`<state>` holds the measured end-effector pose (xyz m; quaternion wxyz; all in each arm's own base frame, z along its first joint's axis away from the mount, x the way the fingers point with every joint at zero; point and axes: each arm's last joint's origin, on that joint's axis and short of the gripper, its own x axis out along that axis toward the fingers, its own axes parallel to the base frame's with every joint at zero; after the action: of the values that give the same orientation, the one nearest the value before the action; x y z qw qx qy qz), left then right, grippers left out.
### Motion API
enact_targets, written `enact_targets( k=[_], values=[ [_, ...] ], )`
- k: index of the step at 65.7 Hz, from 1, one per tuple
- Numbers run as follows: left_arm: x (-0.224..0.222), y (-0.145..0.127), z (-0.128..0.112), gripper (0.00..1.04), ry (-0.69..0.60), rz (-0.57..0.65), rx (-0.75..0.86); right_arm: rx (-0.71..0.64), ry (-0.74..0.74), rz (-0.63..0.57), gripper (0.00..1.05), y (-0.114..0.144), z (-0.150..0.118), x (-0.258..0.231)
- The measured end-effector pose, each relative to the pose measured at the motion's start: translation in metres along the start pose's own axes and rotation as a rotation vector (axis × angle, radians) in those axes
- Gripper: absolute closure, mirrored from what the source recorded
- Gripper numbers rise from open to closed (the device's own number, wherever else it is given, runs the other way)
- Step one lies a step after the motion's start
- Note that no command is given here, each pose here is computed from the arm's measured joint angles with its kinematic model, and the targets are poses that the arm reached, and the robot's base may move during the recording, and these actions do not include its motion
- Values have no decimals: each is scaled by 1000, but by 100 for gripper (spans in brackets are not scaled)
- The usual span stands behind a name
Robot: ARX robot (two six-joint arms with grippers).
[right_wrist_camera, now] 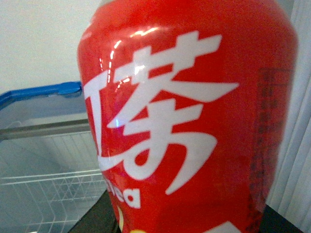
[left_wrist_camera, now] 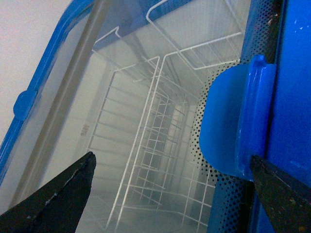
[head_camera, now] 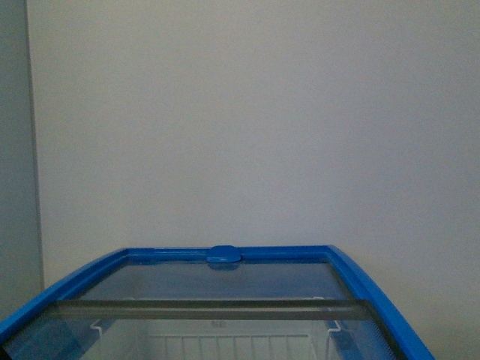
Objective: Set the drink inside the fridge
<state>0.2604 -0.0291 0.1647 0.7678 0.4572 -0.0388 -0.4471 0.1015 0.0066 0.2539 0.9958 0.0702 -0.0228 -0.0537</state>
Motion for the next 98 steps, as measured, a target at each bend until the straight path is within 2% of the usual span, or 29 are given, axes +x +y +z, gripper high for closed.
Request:
enact_targets(
  k=[14, 31, 38, 46, 58, 67, 75, 83, 87, 98],
  values=[
    [19, 7, -1, 8, -20, -33, 18, 0, 0, 0, 68, 0, 0, 0],
    [50, 29, -3, 8, -51, -46, 47, 0, 0, -2, 68, 0, 0, 0],
    [69, 57, -6, 8, -26, 49, 118, 0, 0, 0, 68, 0, 0, 0],
    [90, 100, -14, 8, 81, 198, 195, 0, 0, -3, 68, 0, 0, 0],
    [103, 139, -16, 8, 151, 343, 207, 0, 1, 1, 68, 0, 0, 0],
    [103, 167, -9, 8, 181, 487, 188, 0, 0, 0, 68, 0, 0, 0],
    [96, 175, 0, 8, 180, 566, 65, 0, 0, 0, 68, 0, 0, 0],
    [80, 165, 10, 8, 187, 592, -168, 0, 0, 1, 68, 0, 0, 0],
    [55, 148, 20, 8, 180, 615, -432, 0, 0, 0, 68, 0, 0, 0],
    [-11, 113, 36, 8, 140, 683, -857, 0, 0, 0, 68, 0, 0, 0]
  ],
)
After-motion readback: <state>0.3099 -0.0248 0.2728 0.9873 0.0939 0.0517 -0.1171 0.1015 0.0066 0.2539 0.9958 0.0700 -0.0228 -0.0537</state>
